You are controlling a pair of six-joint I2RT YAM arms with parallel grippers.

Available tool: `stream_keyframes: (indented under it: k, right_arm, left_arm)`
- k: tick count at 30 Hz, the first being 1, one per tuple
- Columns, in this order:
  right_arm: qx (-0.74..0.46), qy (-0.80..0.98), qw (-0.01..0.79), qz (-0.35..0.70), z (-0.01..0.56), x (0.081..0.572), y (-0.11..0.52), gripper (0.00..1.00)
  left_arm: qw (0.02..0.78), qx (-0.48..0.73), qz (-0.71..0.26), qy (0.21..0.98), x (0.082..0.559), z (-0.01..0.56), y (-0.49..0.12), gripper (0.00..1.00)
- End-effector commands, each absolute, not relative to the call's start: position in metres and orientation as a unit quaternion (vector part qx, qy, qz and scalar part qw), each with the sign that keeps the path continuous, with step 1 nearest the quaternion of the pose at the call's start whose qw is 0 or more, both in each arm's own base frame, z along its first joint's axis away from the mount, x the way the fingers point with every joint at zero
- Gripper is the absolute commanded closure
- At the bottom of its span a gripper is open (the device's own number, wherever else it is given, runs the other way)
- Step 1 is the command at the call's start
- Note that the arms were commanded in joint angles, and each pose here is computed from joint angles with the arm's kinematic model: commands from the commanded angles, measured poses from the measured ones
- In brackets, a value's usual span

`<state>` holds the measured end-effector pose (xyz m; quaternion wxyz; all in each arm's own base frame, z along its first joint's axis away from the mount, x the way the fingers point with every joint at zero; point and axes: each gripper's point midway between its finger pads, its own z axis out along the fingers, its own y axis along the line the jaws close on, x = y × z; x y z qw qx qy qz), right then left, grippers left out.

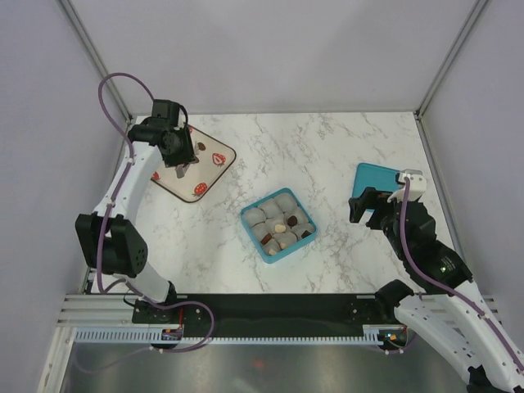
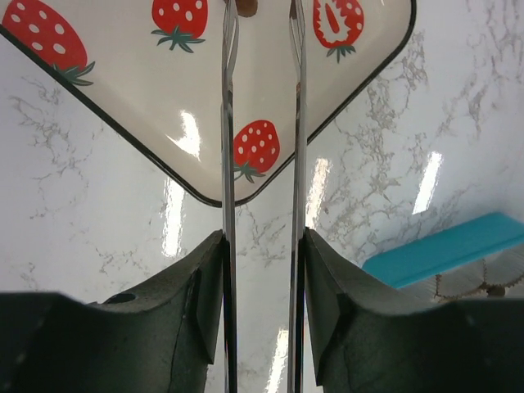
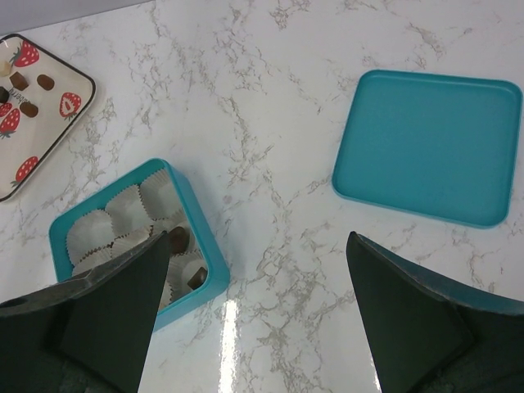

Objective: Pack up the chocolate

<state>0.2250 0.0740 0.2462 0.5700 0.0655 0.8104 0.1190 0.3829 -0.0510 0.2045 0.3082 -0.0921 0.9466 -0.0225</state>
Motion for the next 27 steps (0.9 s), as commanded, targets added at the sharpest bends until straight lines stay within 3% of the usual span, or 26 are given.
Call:
stream_keyframes:
  k: [1,27]
  right_arm:
    - [0.066,0.804,0.579,0.117,0.249,0.229,0.074,0.03]
    - [0.066,0.803,0.583,0.107,0.248,0.232,0.072,0.02]
  left_arm:
    - [0.323,-0.124,-0.038,0.937,0.414,0.189,-0.051,0.51]
    - [0.258,-0.154,-0.003,0.954,0.439,0.112,-0.036,0.49]
